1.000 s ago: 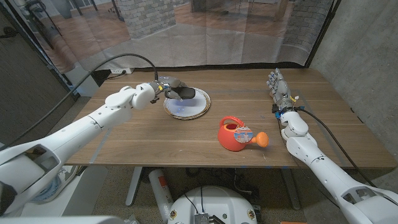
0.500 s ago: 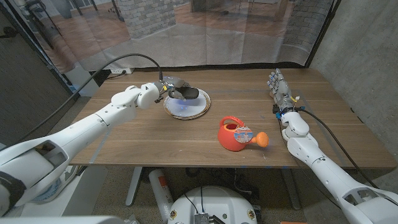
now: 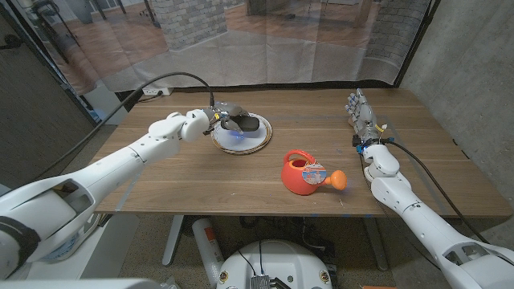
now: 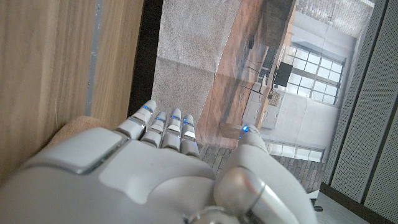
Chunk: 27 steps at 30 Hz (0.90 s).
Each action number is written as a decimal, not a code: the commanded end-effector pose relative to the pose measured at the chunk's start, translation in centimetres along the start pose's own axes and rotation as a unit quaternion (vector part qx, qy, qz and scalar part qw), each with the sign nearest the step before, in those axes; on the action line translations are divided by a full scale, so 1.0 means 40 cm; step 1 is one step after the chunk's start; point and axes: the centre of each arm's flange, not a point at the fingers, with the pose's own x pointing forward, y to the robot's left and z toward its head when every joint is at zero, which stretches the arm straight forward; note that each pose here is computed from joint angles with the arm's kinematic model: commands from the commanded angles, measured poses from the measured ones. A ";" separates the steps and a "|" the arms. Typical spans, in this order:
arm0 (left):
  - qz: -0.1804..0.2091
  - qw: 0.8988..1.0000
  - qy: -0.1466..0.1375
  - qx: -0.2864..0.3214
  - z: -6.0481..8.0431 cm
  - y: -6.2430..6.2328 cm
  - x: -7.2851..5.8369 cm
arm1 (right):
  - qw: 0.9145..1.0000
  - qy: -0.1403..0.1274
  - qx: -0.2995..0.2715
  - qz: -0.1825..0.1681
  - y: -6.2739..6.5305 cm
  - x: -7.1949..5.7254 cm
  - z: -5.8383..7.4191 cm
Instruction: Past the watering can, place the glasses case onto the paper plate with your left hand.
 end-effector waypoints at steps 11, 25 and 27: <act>-0.009 1.000 -0.005 -0.012 0.011 -0.040 0.015 | 1.000 0.003 -0.001 -0.002 0.002 -0.005 -0.008; -0.012 1.000 0.003 -0.005 0.008 -0.048 0.013 | 1.000 0.007 0.000 -0.002 0.004 -0.006 -0.018; -0.012 1.000 0.006 -0.004 0.005 -0.048 0.011 | 1.000 0.007 0.001 -0.003 0.005 -0.005 -0.018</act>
